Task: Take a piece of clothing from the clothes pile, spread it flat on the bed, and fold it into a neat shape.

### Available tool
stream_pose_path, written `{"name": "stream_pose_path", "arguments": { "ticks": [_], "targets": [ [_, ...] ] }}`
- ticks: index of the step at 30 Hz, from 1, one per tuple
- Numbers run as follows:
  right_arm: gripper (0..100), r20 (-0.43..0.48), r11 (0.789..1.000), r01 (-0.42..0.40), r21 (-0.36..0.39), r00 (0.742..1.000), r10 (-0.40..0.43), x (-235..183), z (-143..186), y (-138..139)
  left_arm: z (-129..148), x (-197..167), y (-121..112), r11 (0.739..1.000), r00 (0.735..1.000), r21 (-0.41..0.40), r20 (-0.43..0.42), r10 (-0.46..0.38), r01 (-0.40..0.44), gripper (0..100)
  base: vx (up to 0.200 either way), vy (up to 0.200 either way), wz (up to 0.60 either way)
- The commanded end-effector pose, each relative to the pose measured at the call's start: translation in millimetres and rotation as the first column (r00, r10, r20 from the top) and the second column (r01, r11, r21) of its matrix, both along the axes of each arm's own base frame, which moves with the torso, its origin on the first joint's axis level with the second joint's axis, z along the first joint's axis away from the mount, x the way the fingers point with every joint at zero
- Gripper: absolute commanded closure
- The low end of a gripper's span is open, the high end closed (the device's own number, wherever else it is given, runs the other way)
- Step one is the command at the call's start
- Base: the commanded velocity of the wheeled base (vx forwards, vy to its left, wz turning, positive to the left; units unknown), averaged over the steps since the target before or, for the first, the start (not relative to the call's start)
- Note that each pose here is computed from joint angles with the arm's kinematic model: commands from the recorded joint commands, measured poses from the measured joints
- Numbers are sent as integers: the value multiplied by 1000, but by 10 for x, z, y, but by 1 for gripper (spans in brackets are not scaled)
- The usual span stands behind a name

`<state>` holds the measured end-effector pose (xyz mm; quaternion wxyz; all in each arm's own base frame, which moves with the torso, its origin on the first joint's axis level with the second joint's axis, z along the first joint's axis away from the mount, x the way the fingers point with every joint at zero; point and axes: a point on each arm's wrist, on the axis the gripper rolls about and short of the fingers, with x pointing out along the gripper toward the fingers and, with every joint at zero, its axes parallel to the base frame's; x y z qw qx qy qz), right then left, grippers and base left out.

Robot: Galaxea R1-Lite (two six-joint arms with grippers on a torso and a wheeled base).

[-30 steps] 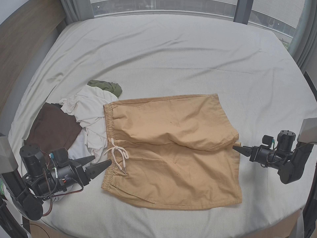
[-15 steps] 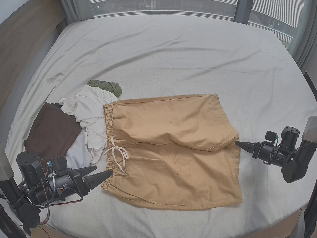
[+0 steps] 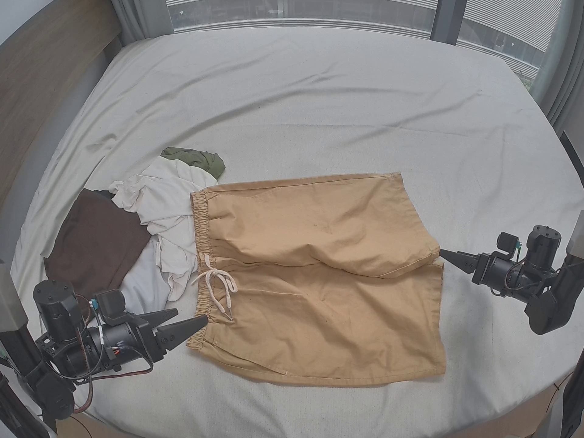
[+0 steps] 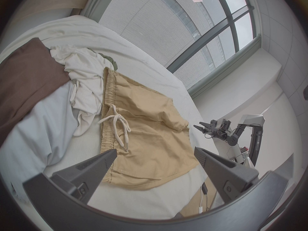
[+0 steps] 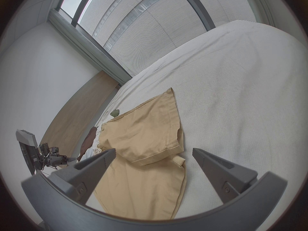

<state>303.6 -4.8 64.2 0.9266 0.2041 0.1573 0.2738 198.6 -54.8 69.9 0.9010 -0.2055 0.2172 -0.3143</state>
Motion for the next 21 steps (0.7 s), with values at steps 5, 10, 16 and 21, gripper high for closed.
{"name": "stream_pose_path", "arguments": {
  "ticks": [5,10,16,21],
  "targets": [
    [0,-4,1000,-5,0,1000,5,-19,-1,17,-272,36,-1,999,993,49,-119,19,-13,0,0,0,0],
    [0,-6,1000,-9,-1,1000,9,-17,-10,26,-398,67,10,994,984,91,-163,74,-59,0,0,0,0],
    [0,-9,1000,-13,-1,1000,13,-19,-18,40,-560,92,22,988,967,128,-227,113,-85,0,0,0,0],
    [0,-9,1000,-15,-1,1000,15,-19,-18,45,-642,101,27,987,958,138,-261,119,-85,0,0,0,0]
  ]
}}
